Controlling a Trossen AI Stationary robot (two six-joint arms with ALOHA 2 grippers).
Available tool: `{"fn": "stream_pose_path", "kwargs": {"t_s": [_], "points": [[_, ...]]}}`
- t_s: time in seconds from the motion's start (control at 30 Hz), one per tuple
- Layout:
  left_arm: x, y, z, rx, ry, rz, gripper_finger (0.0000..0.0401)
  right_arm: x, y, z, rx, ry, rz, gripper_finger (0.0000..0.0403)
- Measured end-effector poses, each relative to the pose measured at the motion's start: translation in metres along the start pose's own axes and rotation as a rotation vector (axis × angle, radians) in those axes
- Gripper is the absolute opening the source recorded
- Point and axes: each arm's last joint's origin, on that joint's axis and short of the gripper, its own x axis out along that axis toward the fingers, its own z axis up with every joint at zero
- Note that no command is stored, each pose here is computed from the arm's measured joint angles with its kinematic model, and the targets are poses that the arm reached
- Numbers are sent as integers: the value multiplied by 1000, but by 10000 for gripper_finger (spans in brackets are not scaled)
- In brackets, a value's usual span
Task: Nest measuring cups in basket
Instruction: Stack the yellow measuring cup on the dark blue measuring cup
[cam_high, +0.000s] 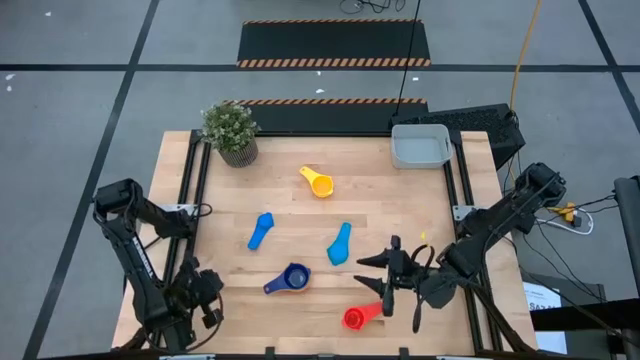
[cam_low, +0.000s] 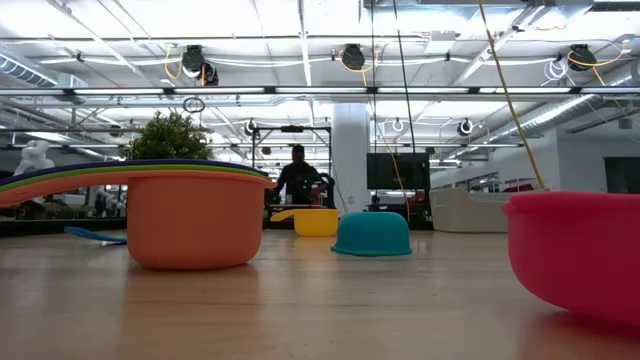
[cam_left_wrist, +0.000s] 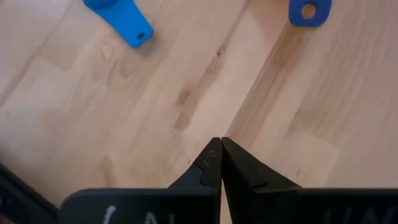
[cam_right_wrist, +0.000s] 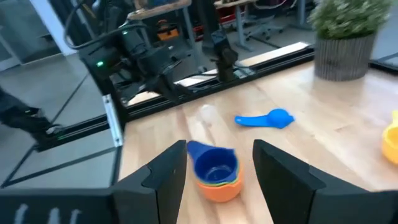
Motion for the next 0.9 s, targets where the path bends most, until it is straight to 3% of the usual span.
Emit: {"fn": "stream_pose_path", "kwargs": {"t_s": [0.2,0.3,0.5,0.73,0.9], "points": [[0,1,0,-5,-6,8,40,5,1,-6,2,-18,-40,180],[1,7,3,-22,-14,70,53,10,2,-9,-27,-39,-60,180],[8,15,20,-41,-16,189,62,28,-8,-15,-244,0,-116,180],[23,18,47,75,13,255,63,45,-24,-22,-543,96,-167,180],[34,22,70,156,-102,307,63,51,-38,-23,-670,167,-221,180]]}}
